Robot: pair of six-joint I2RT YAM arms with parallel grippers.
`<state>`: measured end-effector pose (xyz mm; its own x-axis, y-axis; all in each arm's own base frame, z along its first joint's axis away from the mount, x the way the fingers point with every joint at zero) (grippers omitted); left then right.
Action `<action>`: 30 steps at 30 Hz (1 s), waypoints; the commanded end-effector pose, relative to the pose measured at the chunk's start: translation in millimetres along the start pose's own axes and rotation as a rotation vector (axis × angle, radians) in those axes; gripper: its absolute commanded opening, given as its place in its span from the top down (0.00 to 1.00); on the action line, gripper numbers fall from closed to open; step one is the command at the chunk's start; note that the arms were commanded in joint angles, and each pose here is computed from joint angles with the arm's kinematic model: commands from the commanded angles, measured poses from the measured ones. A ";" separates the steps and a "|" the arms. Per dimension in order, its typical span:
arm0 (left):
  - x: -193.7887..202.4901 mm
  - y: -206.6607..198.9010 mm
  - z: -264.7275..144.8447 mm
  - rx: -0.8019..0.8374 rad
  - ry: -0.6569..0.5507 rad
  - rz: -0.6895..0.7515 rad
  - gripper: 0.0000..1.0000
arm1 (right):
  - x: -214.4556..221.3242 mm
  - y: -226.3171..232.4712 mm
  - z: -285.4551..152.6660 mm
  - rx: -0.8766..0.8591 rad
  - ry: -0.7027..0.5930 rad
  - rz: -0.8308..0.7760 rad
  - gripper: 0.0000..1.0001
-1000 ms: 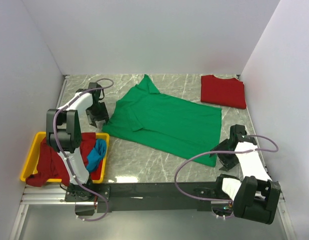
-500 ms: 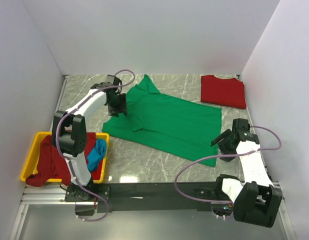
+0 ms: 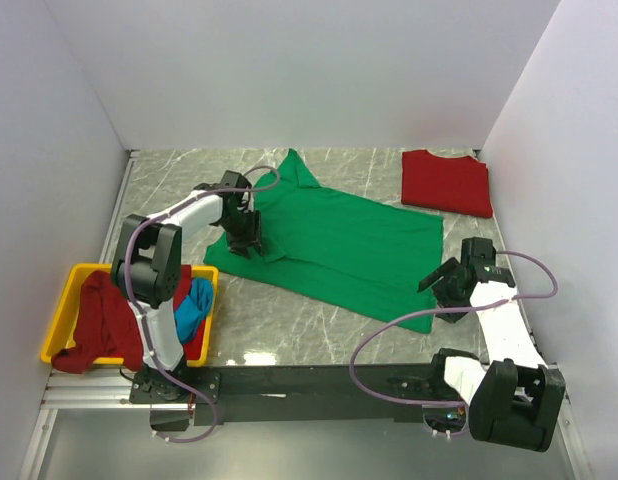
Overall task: Fold and stack the t-shirts
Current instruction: Fold the tshirt
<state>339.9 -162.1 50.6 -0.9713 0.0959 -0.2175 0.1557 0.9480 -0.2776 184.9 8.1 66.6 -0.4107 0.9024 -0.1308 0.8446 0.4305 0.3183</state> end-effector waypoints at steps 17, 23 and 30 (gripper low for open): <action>-10.1 -26.1 15.9 0.107 -0.004 0.005 0.59 | 4.0 3.0 1.9 -0.042 -0.001 -0.001 0.23; -8.1 -28.1 20.2 0.112 0.012 0.011 0.57 | 5.2 3.1 3.2 -0.047 0.003 0.003 0.23; -9.8 -35.5 22.7 0.133 0.014 0.030 0.59 | 6.3 2.5 3.7 -0.045 0.007 0.004 0.23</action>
<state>338.9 -190.1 36.4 -0.9774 0.1079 -0.1820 0.1685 0.9172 -0.3612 180.7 14.5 60.7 -0.4153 0.9034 -0.1070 0.8399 0.4260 0.3362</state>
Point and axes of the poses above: each gripper's point midway between its finger pads, its own z axis out along the fingers, its own y axis along the line the jaws close on, x = y × z, the point moved 1 cm from there along -z, back along the fingers, and after that the axes turned 10 degrees about z, right-handed, at the moved point
